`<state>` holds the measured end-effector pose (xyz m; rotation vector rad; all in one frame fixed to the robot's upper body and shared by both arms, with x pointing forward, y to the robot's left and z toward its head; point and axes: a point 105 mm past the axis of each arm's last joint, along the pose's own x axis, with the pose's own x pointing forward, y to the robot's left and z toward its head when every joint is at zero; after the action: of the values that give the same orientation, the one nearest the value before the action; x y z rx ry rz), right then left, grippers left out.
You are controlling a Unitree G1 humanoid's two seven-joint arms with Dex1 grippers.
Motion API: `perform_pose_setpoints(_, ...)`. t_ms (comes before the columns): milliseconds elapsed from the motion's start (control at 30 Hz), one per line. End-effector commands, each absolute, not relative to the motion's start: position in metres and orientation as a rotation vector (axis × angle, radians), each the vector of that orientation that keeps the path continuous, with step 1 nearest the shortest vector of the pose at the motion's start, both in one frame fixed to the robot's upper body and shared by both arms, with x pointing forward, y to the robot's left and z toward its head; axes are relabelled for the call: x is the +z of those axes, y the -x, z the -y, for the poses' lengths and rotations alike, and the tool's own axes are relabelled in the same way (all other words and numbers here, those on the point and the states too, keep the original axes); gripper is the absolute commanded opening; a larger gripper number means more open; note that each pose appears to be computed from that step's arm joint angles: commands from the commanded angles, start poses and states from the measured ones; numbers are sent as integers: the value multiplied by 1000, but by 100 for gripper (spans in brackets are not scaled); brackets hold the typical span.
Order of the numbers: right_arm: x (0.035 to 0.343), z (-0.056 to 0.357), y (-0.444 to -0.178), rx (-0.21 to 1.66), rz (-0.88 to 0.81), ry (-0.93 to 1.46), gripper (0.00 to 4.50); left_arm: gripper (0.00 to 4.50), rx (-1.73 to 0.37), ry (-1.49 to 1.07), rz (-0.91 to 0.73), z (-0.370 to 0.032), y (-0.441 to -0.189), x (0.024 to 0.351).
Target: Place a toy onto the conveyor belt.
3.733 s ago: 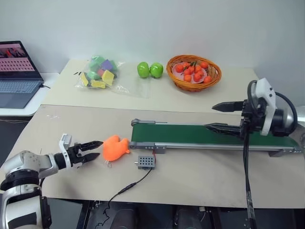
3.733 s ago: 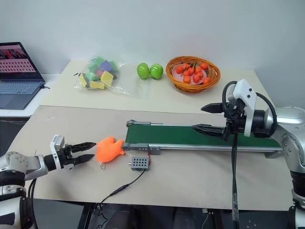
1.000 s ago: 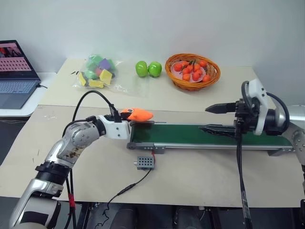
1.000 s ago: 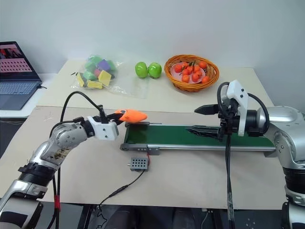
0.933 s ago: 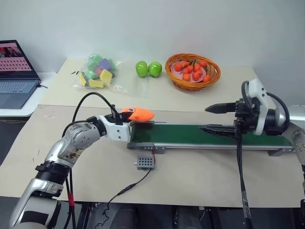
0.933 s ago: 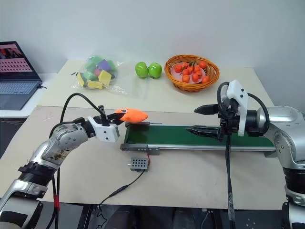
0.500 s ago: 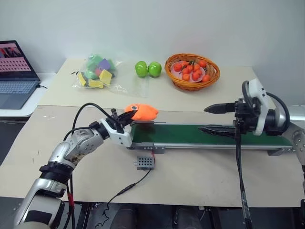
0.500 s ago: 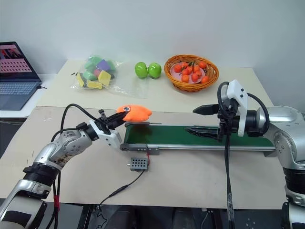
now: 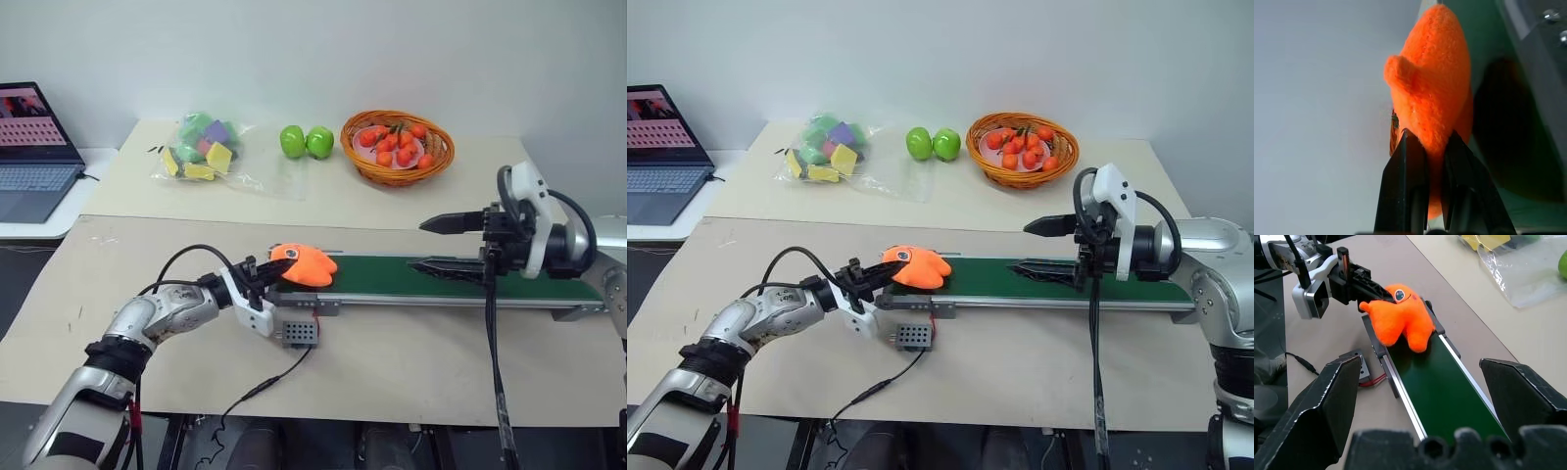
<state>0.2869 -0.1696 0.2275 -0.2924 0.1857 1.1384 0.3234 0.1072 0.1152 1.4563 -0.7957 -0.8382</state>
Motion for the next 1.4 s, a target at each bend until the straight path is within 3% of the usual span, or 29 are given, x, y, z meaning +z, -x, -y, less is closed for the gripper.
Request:
perform_pose_setpoints(33,243,172,-284,1125,-145,329,450,32,-819,-1491,818,-113,-329,120)
perform_pose_setpoints(200,244,174,-284,1121,-149,334,450,32,-829,-1509,799,-118,-334,116)
perform_pose_setpoints(300,244,174,-284,1120,-149,336,450,109,-835,-1503,802,-117,-335,117)
perform_pose_setpoints(600,242,174,-284,1122,-156,336,450,444,-825,-1429,836,-124,-329,138)
perform_pose_setpoints(767,240,177,-285,1117,-168,343,450,448,-755,-1302,741,-143,-335,164)
perform_pose_setpoints(933,234,189,-288,1074,-209,398,450,448,-774,-1004,392,-166,-357,170)
perform_pose_setpoints(1067,236,194,-290,1061,-207,407,450,448,-868,-736,208,-160,-357,177)
perform_pose_setpoints(1233,241,200,-290,1038,-201,433,450,448,-1075,-422,-31,-141,-331,190)
perform_pose_setpoints(1400,245,201,-289,1043,-162,418,450,448,-1175,-305,-90,-132,-310,211)
